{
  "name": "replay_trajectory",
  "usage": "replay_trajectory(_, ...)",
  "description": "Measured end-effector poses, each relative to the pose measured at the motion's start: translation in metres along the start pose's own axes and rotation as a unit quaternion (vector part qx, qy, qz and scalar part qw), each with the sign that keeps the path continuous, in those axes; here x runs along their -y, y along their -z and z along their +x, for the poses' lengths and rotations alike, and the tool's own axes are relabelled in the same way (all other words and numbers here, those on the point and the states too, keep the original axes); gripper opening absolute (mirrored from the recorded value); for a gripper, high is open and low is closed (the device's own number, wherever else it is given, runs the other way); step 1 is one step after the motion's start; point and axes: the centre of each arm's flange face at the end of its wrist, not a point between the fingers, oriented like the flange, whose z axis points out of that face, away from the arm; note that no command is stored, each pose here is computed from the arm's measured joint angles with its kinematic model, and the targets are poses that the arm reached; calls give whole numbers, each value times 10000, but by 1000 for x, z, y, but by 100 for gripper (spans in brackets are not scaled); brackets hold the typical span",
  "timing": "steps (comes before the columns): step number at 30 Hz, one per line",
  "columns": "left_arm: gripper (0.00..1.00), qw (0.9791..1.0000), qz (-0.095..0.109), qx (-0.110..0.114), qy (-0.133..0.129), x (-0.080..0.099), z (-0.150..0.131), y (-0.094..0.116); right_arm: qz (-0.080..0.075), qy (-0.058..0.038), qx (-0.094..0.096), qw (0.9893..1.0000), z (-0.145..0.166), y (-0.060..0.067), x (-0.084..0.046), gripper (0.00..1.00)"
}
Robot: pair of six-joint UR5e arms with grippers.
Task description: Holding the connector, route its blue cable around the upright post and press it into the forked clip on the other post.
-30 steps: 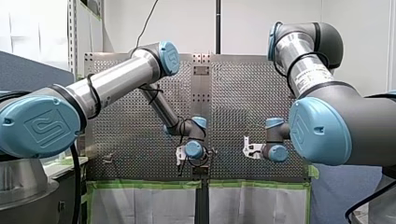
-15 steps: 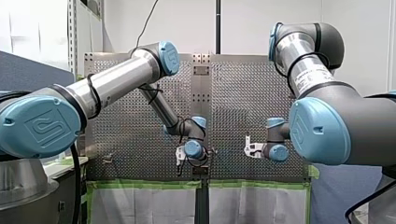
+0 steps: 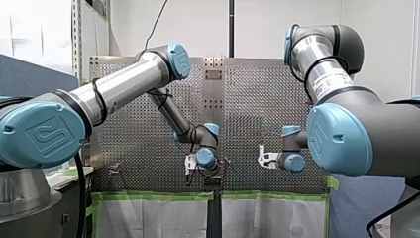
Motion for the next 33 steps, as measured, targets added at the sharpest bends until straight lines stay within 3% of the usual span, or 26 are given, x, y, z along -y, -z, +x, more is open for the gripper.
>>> replay_trajectory(2,63,10000,-48,-41,-22,0,-1,2,4,-2,13,10000,-1,0,1,0)
replay_trajectory(3,63,10000,-60,-60,-32,0,-1,3,5,-3,19,10000,-1,0,1,0)
replay_trajectory(4,86,9999,-69,-90,-47,0,-1,5,6,-5,26,10000,-1,1,1,0)
replay_trajectory(5,100,9999,-70,-114,-60,1,0,6,7,-5,30,10000,-1,1,1,0)
replay_trajectory(10,100,9993,-48,-308,-193,4,8,16,11,-9,49,10000,-2,1,1,0)
replay_trajectory(15,100,9986,102,-444,-281,9,16,28,24,-11,58,10000,-2,1,2,0)
replay_trajectory(25,100,9976,584,-305,-207,18,-1,51,40,-22,108,9999,-3,2,3,0)
replay_trajectory(33,100,9947,873,-468,-279,24,10,72,41,-40,192,9998,-5,4,3,0)
